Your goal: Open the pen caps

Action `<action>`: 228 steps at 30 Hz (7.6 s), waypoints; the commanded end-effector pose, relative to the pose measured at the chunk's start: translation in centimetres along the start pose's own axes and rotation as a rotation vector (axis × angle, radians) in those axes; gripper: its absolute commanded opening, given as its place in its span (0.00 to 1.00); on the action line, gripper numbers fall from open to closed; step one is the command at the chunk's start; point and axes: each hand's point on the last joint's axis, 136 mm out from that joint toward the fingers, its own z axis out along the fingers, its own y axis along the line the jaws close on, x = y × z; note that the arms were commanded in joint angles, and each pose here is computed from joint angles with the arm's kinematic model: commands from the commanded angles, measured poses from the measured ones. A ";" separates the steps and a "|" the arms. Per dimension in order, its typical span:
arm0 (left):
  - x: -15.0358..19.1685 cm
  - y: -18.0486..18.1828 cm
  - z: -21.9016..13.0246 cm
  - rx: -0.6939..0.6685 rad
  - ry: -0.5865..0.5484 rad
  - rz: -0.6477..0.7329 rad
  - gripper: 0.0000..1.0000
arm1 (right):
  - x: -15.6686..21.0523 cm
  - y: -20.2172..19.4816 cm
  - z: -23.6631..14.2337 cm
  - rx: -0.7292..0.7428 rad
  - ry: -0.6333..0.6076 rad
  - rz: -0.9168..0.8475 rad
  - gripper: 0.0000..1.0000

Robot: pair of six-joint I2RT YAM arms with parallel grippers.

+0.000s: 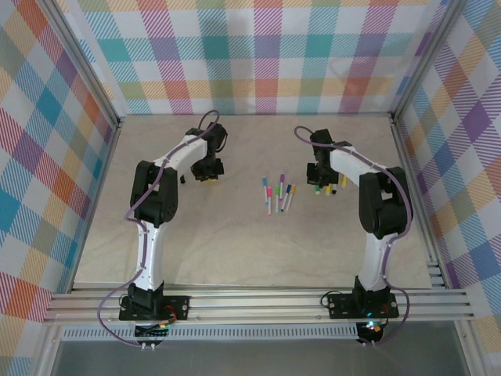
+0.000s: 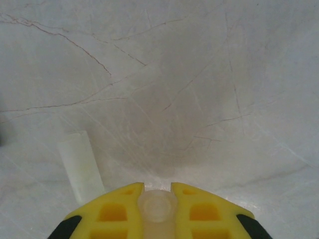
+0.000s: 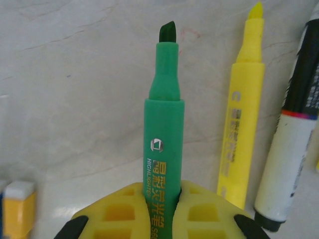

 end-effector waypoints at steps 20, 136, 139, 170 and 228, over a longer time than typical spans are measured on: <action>-1.0 0.6 -7.1 0.032 -0.133 0.003 0.31 | -0.5 -1.3 -7.7 0.098 -0.109 -0.048 0.44; 4.9 -17.1 -9.2 0.538 -0.019 0.058 0.00 | 7.1 23.1 -7.0 -0.957 0.109 0.042 0.45; 5.0 -16.7 -9.2 0.523 -0.022 0.063 0.00 | 7.1 22.5 -7.6 -0.945 0.079 0.040 0.44; 5.4 -16.4 -10.7 0.552 -0.029 0.065 0.00 | 7.6 20.1 -8.3 -0.888 0.025 0.081 0.43; -4.4 -12.7 -9.0 0.398 -0.148 -0.076 0.00 | 22.3 16.5 -14.4 -1.013 0.244 -0.069 0.00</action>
